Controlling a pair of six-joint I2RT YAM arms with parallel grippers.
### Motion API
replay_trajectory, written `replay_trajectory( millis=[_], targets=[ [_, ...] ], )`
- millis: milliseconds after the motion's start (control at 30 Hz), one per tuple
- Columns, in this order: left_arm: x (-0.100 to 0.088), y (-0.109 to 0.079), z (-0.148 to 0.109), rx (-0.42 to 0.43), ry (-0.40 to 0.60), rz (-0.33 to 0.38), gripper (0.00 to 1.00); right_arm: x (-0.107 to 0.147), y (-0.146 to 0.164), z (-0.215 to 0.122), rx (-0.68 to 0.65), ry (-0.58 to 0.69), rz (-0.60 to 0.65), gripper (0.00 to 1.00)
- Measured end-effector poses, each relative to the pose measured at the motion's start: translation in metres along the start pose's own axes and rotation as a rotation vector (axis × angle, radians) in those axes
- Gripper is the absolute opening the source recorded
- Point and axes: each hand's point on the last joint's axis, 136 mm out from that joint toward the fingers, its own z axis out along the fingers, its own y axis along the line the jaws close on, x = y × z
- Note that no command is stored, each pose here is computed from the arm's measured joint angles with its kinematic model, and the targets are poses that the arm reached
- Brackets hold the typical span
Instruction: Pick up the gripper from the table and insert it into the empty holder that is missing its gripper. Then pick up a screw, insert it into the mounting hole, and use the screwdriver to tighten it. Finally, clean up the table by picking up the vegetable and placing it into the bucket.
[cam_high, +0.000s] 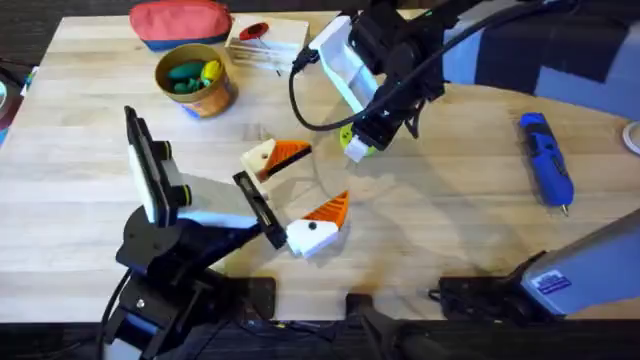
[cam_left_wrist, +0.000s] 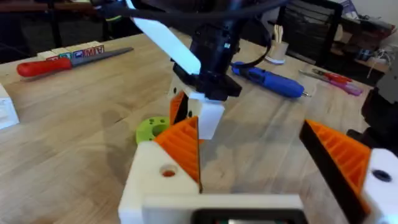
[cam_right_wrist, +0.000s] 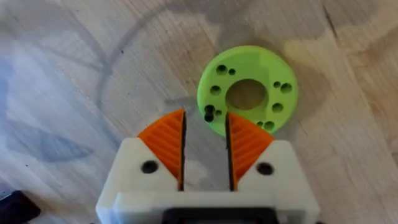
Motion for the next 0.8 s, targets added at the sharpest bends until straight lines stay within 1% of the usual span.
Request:
replay_trajectory(
  millis=[133, 167, 367, 433, 467, 500, 800],
  targets=[
    [0.0000, 0.0000, 0.0000, 0.000, 0.000, 0.000, 0.987, -0.0002, -0.0005, 0.0009, 0.001, 0.000, 0.013, 0.343],
    [0.0000, -0.0001, 0.0000, 0.000, 0.000, 0.000, 0.987, 0.0001, -0.0005, 0.0018, 0.001, 0.003, 0.015, 0.322],
    [0.0000, -0.0001, 0.0000, 0.000, 0.000, 0.000, 0.988, 0.0008, -0.0019, 0.0087, 0.000, 0.016, 0.024, 0.133],
    [0.0000, -0.0001, 0.0000, 0.000, 0.000, 0.000, 0.987, 0.0008, -0.0021, 0.0086, 0.000, 0.015, 0.028, 0.100],
    [0.0000, -0.0001, 0.0000, 0.000, 0.000, 0.000, 0.987, 0.0008, -0.0020, 0.0087, 0.000, 0.015, 0.030, 0.040],
    [0.0000, 0.0000, 0.0000, 0.000, 0.000, 0.000, 0.987, 0.0008, -0.0020, 0.0087, 0.000, 0.015, 0.034, 0.013],
    [0.0000, 0.0000, 0.0000, 0.000, 0.000, 0.000, 0.987, 0.0023, -0.0015, 0.0081, -0.002, 0.022, 0.037, 0.005]
  ],
)
